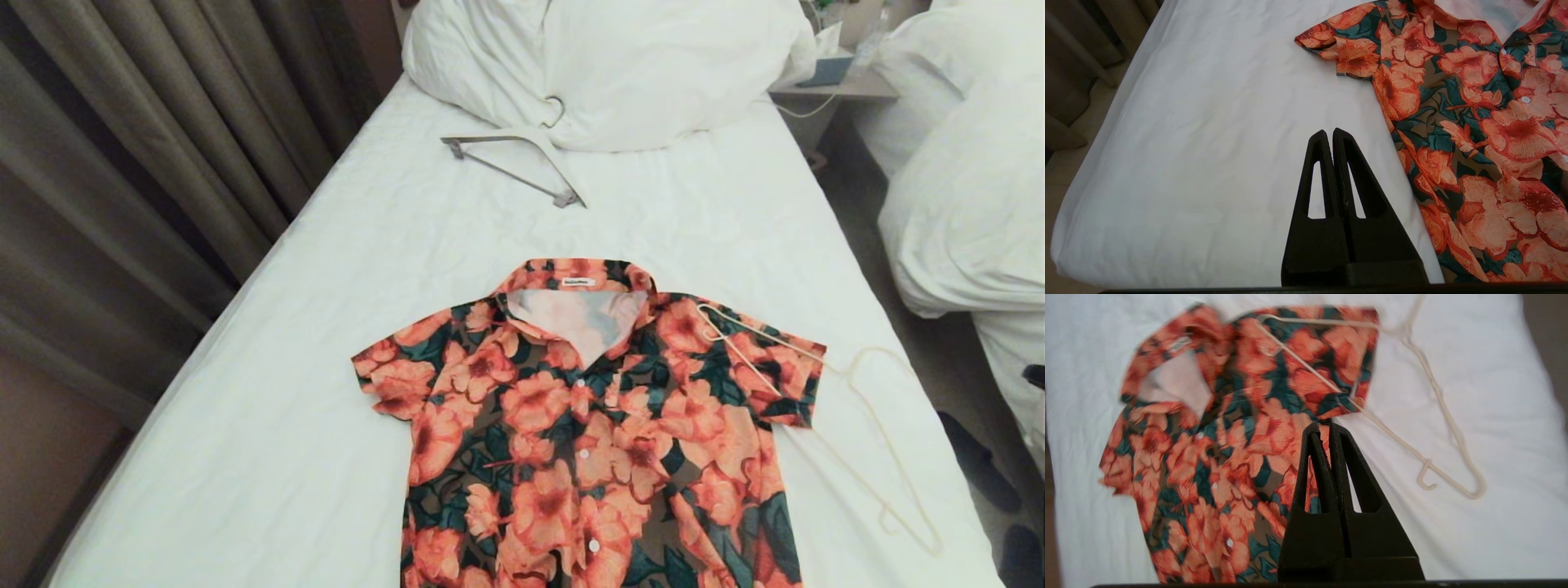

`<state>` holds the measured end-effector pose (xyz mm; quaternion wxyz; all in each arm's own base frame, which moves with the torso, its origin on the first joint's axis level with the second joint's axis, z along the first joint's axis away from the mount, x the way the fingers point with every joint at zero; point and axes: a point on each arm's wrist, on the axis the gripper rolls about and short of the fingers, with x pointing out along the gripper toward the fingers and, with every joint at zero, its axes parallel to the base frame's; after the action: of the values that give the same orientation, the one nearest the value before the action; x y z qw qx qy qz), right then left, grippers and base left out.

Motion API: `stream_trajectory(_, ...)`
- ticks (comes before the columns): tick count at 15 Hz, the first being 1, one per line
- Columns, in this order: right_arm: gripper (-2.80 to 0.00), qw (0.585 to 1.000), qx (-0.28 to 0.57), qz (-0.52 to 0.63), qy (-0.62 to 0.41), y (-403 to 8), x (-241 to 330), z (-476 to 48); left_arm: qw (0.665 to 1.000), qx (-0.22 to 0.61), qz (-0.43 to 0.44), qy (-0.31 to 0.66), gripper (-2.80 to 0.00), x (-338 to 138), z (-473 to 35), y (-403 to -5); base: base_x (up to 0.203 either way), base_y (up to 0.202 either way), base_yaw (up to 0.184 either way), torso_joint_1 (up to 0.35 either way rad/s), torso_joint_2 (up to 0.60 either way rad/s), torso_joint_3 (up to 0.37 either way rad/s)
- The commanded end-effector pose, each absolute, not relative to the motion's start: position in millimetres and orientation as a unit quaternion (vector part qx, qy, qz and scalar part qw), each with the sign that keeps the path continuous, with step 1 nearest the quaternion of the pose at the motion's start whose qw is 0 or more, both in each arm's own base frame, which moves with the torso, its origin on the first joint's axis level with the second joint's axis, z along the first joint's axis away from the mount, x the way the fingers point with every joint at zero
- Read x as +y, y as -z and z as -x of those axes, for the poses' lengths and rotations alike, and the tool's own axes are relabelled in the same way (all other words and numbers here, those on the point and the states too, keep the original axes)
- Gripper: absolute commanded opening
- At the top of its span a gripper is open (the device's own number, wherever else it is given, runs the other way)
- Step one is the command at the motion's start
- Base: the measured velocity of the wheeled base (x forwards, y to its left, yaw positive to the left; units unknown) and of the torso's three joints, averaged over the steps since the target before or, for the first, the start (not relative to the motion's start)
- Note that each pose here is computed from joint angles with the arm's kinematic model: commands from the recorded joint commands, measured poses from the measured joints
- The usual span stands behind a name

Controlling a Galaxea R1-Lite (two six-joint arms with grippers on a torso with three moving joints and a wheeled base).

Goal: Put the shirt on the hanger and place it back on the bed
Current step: Lift the shirt and hanger

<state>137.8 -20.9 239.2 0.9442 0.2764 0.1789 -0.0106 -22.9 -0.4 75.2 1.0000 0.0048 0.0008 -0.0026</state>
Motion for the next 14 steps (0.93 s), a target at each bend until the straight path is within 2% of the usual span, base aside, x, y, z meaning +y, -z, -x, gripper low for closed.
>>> stream_trajectory(1, -2.8, 0.908, 0.271, -0.318, 0.045, -211, -48, -198, 1.0, 0.002, -0.005, 0.002, -2.8, 0, 23, -75, 0.0, 0.0, 0.0, 0.0, 0.0, 0.0)
stream_trajectory(6, -2.8, 0.831, 0.396, -0.378, 0.1, -159, -108, -255, 1.0, 0.002, -0.005, 0.002, -2.8, 0, 23, -75, 0.0, 0.0, 0.0, 0.0, 0.0, 0.0)
stream_trajectory(9, -2.8, 0.818, 0.442, -0.365, 0.039, -141, -126, -259, 1.0, 0.002, -0.005, 0.002, -2.8, 0, 23, -75, 0.0, 0.0, 0.0, 0.0, 0.0, 0.0)
stream_trajectory(14, -2.8, 0.805, 0.481, -0.347, 0.001, -107, -144, -269, 1.0, 0.002, -0.005, 0.002, -2.8, 0, 23, -75, 0.0, 0.0, 0.0, 0.0, 0.0, 0.0)
